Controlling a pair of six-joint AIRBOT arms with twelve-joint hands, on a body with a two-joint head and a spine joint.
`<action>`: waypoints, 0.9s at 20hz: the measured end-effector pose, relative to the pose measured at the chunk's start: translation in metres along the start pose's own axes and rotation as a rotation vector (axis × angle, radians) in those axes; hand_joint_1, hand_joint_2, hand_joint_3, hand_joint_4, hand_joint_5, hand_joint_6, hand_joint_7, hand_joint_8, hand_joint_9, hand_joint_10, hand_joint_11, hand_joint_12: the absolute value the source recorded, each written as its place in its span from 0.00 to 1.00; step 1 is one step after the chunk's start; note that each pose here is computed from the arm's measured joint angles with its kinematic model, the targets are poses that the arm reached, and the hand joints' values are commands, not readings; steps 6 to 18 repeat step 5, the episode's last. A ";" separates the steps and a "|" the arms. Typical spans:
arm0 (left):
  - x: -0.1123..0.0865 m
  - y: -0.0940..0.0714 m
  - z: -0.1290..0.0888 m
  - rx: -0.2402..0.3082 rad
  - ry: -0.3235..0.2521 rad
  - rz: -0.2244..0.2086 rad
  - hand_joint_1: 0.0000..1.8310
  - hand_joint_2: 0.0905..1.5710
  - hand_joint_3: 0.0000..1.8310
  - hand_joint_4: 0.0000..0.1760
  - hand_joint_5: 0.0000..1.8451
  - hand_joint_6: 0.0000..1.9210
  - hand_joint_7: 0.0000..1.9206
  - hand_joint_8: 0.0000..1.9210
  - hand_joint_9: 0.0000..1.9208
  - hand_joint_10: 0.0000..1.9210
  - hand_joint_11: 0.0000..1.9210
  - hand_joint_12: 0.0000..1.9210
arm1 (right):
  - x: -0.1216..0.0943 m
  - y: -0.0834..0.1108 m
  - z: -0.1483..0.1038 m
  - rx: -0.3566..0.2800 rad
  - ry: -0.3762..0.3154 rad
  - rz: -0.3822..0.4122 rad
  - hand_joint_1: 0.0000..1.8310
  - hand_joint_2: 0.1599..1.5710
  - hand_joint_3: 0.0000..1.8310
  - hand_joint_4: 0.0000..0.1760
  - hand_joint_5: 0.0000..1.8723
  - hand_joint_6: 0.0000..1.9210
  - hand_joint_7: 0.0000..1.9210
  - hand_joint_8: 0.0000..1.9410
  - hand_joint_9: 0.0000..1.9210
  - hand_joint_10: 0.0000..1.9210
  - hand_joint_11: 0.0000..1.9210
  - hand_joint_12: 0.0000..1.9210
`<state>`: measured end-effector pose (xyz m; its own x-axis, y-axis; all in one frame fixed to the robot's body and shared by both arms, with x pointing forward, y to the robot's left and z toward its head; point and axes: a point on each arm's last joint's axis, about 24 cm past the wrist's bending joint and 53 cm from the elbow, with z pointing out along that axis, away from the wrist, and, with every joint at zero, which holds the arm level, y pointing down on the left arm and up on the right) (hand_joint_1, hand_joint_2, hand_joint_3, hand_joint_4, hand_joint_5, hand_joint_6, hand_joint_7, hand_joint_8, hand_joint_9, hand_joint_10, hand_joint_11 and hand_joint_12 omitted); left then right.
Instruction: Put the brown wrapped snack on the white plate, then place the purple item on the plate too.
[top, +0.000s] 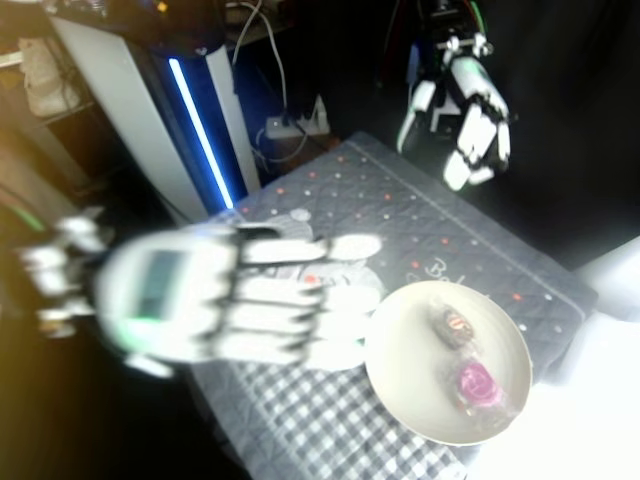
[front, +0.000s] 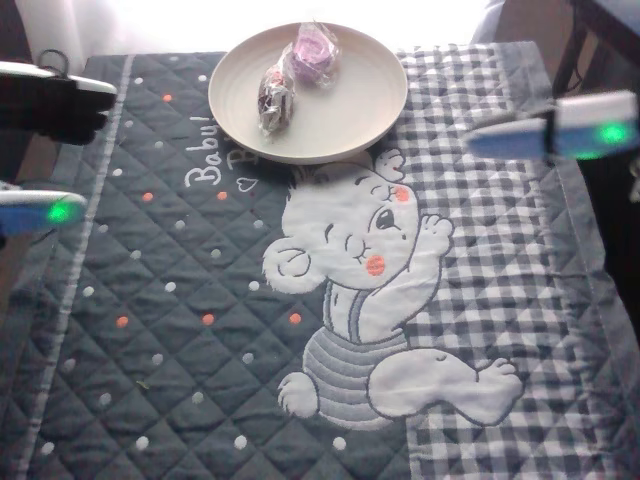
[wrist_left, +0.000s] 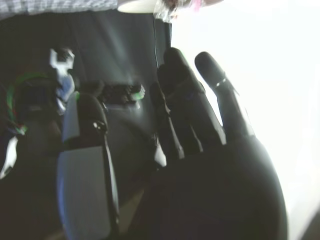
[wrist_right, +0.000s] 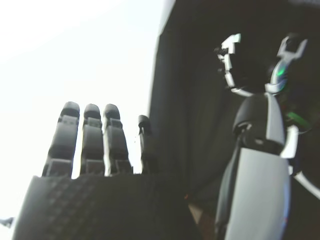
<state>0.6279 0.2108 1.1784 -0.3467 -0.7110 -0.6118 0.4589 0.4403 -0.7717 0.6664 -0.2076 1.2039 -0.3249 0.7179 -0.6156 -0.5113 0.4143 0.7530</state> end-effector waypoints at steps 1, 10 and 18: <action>-0.001 0.002 -0.005 -0.005 -0.016 -0.022 0.55 0.62 0.00 0.00 0.40 0.00 0.45 0.00 0.42 0.17 0.24 0.72 | 0.001 -0.004 -0.007 0.011 -0.014 0.019 0.46 0.47 0.01 0.70 0.04 0.00 0.06 0.00 0.02 0.00 0.00 0.00; -0.006 0.000 -0.029 0.018 -0.071 -0.108 0.50 0.67 0.00 0.00 0.36 0.00 0.41 0.00 0.26 0.52 0.21 0.77 | 0.009 0.016 -0.016 -0.063 -0.036 0.060 0.44 0.45 0.00 0.90 0.04 0.00 0.05 0.00 0.02 0.00 0.00 0.00; -0.006 0.000 -0.029 0.018 -0.071 -0.108 0.50 0.67 0.00 0.00 0.36 0.00 0.41 0.00 0.26 0.52 0.21 0.77 | 0.009 0.016 -0.016 -0.063 -0.036 0.060 0.44 0.45 0.00 0.90 0.04 0.00 0.05 0.00 0.02 0.00 0.00 0.00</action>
